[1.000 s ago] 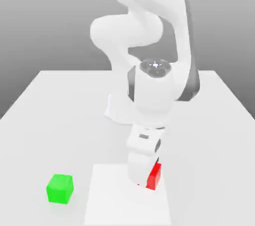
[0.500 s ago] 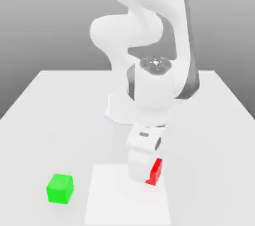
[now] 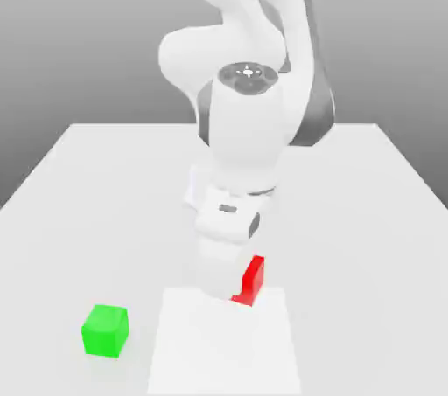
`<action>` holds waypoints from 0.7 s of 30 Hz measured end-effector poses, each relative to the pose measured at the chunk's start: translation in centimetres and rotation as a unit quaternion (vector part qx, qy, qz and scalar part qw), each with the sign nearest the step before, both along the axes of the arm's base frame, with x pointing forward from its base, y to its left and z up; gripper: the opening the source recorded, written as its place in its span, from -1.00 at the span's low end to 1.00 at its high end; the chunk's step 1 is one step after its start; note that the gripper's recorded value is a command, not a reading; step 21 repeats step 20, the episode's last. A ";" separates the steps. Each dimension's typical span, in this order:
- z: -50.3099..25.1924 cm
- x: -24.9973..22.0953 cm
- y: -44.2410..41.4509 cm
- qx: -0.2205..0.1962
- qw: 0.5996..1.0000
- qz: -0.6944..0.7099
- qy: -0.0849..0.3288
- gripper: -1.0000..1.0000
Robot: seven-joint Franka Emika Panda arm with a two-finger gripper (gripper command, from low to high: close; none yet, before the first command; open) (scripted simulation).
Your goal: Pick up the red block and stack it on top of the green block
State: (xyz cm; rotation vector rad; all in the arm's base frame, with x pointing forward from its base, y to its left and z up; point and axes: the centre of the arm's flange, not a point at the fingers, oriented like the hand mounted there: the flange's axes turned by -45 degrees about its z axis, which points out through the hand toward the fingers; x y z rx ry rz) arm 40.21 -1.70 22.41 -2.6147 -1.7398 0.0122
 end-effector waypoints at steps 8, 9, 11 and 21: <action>1.8 -0.1 -15.9 0.001 0.998 -0.062 -0.004 -1.00; 1.5 0.3 -15.6 0.001 0.999 -0.054 -0.006 -1.00; 0.6 0.5 -15.5 0.000 0.999 -0.050 -0.007 -1.00; -4.1 0.2 -15.6 0.002 0.999 -0.051 -0.004 1.00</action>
